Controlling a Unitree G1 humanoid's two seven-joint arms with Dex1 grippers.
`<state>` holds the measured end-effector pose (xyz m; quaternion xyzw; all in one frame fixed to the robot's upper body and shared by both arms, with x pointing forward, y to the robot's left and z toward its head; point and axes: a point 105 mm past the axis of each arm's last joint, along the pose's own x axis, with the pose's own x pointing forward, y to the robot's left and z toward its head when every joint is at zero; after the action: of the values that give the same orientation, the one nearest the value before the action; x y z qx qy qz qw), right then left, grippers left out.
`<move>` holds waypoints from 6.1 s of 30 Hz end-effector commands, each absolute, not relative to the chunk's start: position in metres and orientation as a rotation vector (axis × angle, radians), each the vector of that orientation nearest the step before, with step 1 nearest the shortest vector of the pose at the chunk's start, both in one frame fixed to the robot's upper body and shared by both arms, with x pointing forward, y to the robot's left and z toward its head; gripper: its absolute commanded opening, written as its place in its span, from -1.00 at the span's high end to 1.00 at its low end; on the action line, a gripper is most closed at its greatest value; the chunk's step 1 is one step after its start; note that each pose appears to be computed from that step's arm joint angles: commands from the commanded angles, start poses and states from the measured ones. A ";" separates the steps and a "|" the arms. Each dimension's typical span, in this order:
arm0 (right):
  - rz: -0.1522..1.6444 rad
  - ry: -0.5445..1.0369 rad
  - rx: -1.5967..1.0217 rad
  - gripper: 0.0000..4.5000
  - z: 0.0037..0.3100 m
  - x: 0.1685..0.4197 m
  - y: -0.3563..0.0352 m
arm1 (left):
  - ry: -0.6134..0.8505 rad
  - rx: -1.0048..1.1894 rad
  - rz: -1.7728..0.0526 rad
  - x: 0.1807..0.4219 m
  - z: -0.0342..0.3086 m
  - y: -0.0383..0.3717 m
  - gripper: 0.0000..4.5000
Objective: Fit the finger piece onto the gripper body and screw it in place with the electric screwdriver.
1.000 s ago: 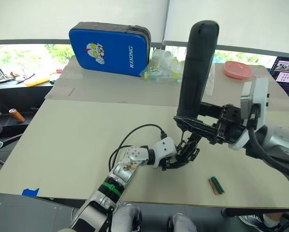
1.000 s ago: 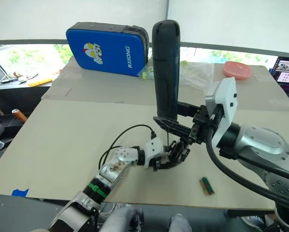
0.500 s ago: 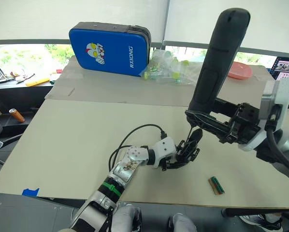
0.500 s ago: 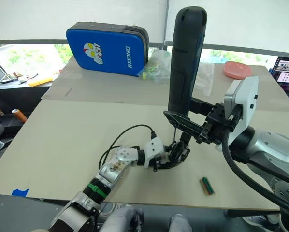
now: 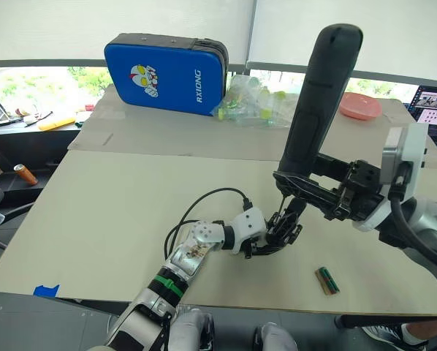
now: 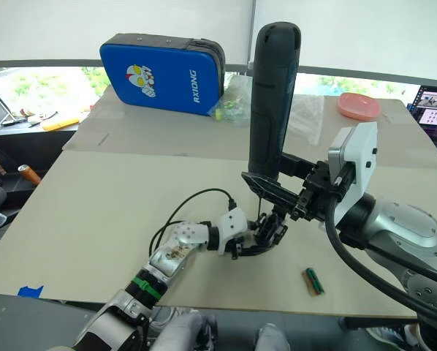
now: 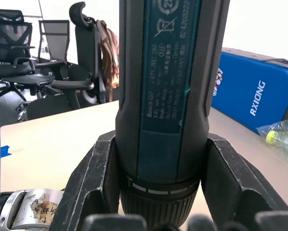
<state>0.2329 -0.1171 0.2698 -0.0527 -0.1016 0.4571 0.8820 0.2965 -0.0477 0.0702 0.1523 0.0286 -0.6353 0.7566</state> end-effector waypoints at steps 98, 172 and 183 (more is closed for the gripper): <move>0.896 -0.174 -0.117 0.14 0.257 0.241 -0.117 | 0.174 0.328 -1.452 0.280 0.045 -0.049 -0.01; 0.888 -0.264 -0.142 0.14 0.215 0.220 -0.105 | 0.187 0.330 -1.440 0.284 0.044 -0.045 -0.01; 0.828 -0.260 -0.210 0.14 0.203 0.225 -0.115 | 0.167 0.327 -1.440 0.285 0.048 -0.047 -0.01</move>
<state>0.2189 -0.1097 0.2174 -0.1011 -0.1581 0.4099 0.8926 0.2966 -0.0444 0.0686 0.1567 0.0324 -0.6364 0.7546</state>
